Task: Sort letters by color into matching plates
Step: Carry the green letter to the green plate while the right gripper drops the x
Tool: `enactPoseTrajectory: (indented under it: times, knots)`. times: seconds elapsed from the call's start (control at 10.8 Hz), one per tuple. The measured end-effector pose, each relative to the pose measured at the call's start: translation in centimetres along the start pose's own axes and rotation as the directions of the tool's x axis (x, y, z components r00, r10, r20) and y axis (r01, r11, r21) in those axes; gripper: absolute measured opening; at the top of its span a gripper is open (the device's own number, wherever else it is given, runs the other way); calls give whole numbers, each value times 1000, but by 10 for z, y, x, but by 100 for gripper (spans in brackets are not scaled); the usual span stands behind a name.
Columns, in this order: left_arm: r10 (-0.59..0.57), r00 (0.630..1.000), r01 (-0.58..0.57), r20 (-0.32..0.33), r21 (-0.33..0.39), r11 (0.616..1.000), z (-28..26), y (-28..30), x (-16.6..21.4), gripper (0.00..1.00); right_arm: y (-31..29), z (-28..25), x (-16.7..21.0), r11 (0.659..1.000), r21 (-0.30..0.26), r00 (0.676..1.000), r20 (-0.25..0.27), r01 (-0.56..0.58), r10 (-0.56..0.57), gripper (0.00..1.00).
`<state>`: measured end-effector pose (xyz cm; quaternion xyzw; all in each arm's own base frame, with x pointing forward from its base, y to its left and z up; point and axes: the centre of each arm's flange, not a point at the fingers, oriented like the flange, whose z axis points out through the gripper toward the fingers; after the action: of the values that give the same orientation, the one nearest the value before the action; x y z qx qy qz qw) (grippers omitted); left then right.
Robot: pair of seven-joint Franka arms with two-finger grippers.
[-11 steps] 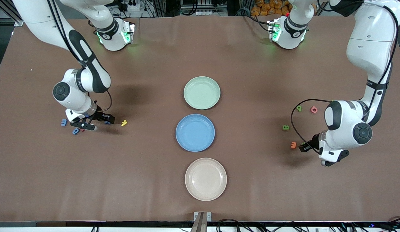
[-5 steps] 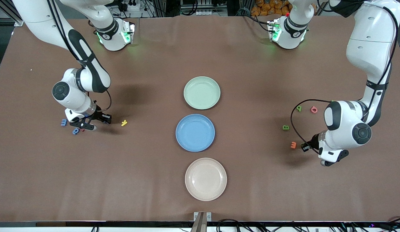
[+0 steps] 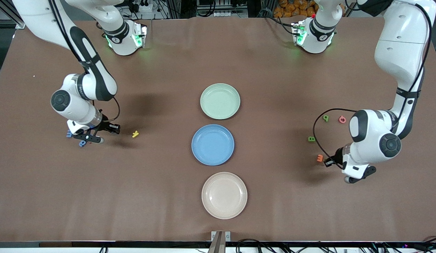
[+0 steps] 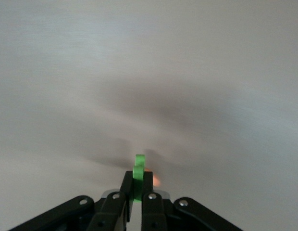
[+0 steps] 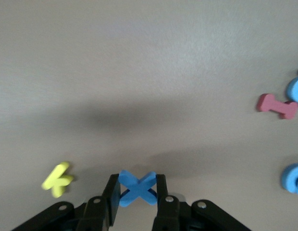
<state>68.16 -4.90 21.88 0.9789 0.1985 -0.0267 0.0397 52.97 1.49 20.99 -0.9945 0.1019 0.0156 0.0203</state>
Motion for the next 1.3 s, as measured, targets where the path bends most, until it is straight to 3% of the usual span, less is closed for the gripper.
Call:
enactPoseTrajectory:
  times: [0.28, 0.56, 0.74, 1.02, 1.3]
  knots:
    - [105, 994, -105, -14, -1, 994, -44, 67, -35, 11, -16, -51, 16, 1000, 19, 1000, -14, 7, -6, 35]
    - [171, 985, -172, -10, -33, 985, -77, 126, -80, 11, -95, -68, 9, 999, 53, 999, -46, 13, -11, 35]
    - [203, 979, -202, 15, -68, 977, -79, 175, -125, 11, -148, -77, -5, 997, 74, 998, -60, 16, -11, 35]
    - [256, 966, -253, 46, -66, 965, -63, 233, -191, 11, -226, -88, -18, 994, 110, 996, -85, 19, -10, 35]
    - [170, 982, -165, 81, -73, 984, -41, 268, -236, 11, -303, -72, -30, 990, 138, 997, -76, 2, 8, 35]
